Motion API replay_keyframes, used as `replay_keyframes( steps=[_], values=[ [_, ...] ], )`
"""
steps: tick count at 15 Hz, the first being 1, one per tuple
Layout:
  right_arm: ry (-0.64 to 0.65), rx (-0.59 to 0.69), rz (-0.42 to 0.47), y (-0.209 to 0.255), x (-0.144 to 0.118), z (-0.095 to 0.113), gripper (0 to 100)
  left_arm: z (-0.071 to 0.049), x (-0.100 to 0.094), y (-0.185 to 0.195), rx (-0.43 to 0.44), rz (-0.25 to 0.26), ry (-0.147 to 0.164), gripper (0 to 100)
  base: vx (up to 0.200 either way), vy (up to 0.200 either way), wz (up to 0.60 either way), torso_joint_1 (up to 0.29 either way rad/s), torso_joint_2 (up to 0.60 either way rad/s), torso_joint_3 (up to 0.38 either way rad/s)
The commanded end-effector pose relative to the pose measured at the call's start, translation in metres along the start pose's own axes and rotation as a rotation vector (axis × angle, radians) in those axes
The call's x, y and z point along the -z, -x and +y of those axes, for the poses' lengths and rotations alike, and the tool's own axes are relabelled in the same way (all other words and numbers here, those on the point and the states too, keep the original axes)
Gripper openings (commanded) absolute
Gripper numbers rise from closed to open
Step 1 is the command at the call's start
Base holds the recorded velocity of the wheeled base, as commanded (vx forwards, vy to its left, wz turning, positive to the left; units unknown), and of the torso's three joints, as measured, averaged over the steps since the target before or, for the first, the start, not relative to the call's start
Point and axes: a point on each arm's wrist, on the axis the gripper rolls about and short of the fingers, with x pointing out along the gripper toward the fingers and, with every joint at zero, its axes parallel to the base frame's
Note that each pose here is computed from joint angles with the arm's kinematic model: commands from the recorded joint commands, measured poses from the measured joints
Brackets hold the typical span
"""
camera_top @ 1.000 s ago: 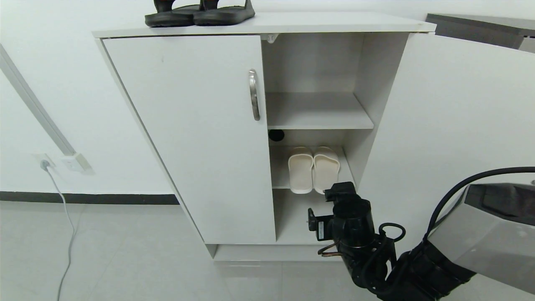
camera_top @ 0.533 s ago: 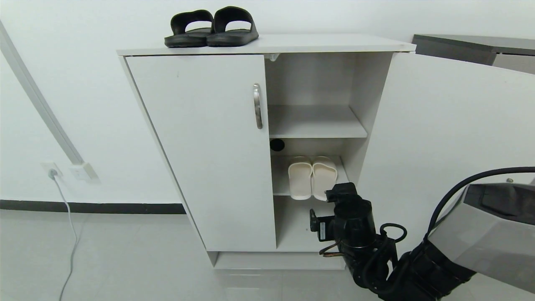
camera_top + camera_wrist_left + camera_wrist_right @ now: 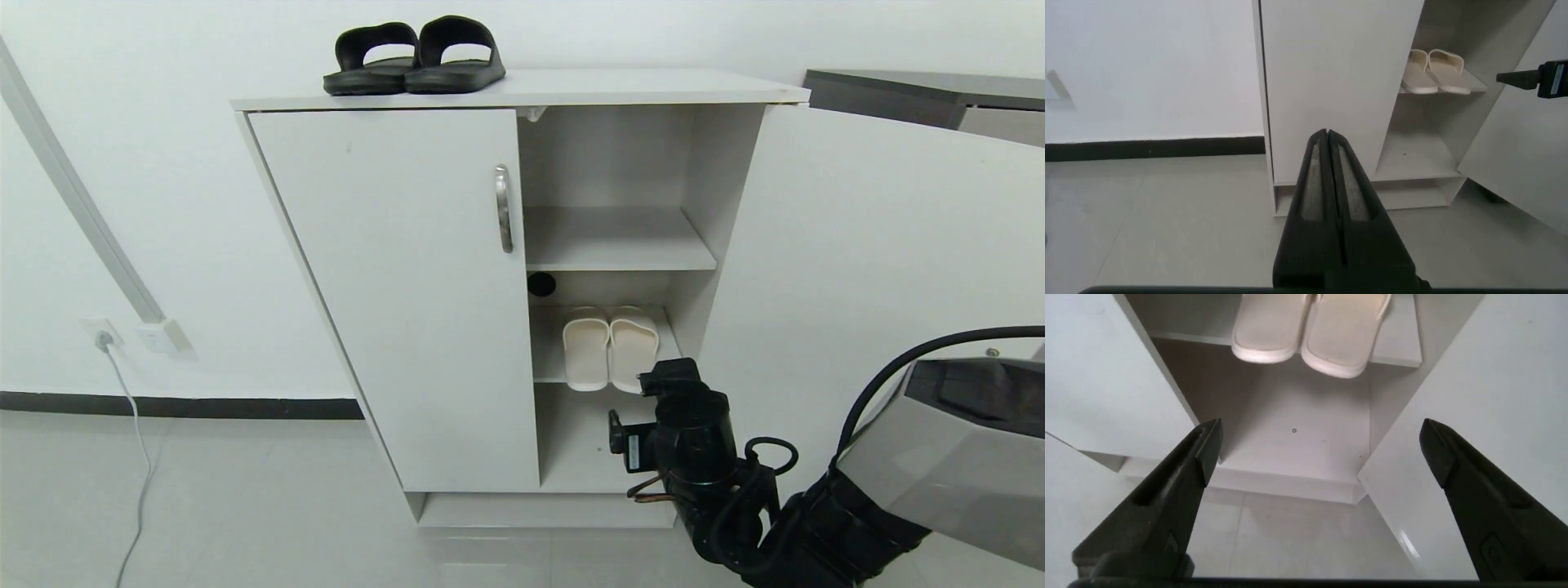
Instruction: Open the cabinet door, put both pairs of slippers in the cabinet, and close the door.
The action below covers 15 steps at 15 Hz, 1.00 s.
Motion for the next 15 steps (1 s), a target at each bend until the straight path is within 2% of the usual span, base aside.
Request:
replay_keyframes(
  steps=[1, 9, 15],
  values=[
    [0.001, 0.001, 0.002, -0.0003, 0.0009, 0.0000, 100, 0.0000, 0.0000, -0.0001, 0.000, 0.001, 0.000, 0, 0.000, 0.200, 0.00, 0.002, 0.00, 0.007],
    [-0.002, -0.003, 0.000, 0.0000, 0.0007, 0.0006, 100, 0.0000, 0.0000, -0.0001, 0.000, 0.001, -0.001, 0, 0.000, 0.200, 0.00, 0.004, 0.00, 0.006],
    [-0.030, -0.007, -0.047, -0.0002, -0.0012, -0.0059, 100, 0.0000, 0.0000, -0.0001, 0.000, 0.001, 0.000, 0, 0.000, 0.200, 0.00, 0.002, 0.00, 0.002]
  ],
)
